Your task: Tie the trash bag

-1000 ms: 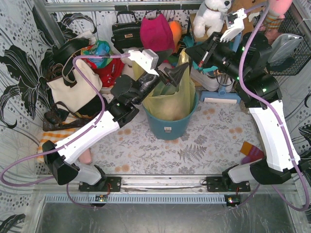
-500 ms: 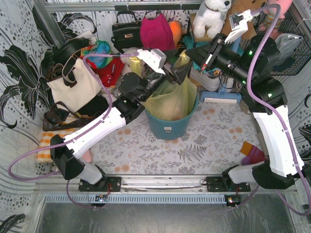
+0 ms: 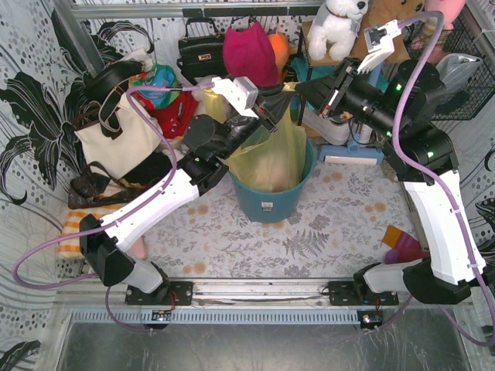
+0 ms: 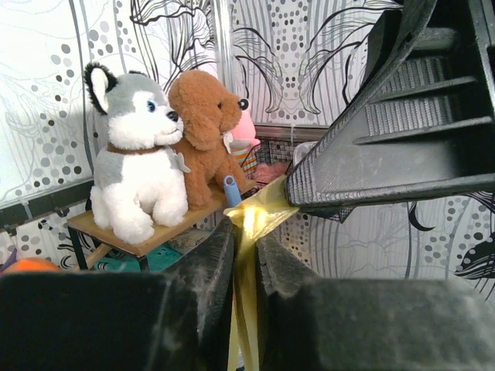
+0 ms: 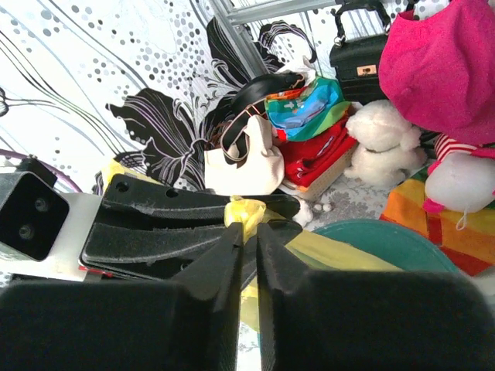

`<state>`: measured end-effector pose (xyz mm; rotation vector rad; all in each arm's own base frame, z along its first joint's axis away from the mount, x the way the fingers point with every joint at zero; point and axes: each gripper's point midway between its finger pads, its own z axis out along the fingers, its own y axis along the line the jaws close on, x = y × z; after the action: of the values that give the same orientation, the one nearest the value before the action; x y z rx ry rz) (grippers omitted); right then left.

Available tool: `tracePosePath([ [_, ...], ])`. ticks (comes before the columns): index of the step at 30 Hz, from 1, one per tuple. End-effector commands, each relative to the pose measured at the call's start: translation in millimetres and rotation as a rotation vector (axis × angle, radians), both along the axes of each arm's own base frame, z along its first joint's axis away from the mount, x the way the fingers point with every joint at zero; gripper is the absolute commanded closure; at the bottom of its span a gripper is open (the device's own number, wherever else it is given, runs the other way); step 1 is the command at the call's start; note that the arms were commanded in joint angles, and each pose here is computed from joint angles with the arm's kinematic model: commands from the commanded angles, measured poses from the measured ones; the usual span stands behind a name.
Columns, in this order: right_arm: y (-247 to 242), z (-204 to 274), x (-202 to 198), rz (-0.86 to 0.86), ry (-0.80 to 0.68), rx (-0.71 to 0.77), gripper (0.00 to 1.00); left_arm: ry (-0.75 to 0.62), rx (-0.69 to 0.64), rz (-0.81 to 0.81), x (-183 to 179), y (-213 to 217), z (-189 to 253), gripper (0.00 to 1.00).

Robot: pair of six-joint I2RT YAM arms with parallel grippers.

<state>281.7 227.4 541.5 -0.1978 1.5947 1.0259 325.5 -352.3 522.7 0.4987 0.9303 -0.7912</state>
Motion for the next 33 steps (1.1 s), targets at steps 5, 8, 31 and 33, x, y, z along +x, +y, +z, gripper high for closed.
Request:
tracePosePath([
  [5, -11.9, 21.2, -13.2, -0.021, -0.056, -0.032, 0.44, -0.063, -0.043, -0.044, -13.6, 5.7, 22.0, 0.89],
  [8, -7.4, 18.2, -12.0, 0.001, -0.034, -0.046, 0.42, -0.066, -0.033, -0.060, -15.4, 2.7, 22.2, 0.91],
  [31, 2.4, -0.1, -0.2, 0.031, 0.029, -0.120, 0.65, -0.045, 0.012, -0.081, -14.2, -4.7, 14.4, 0.92],
  [33, 1.3, 2.2, -1.9, 0.031, 0.021, -0.118, 0.60, -0.035, 0.015, -0.072, -11.4, -4.8, 14.2, 0.92],
])
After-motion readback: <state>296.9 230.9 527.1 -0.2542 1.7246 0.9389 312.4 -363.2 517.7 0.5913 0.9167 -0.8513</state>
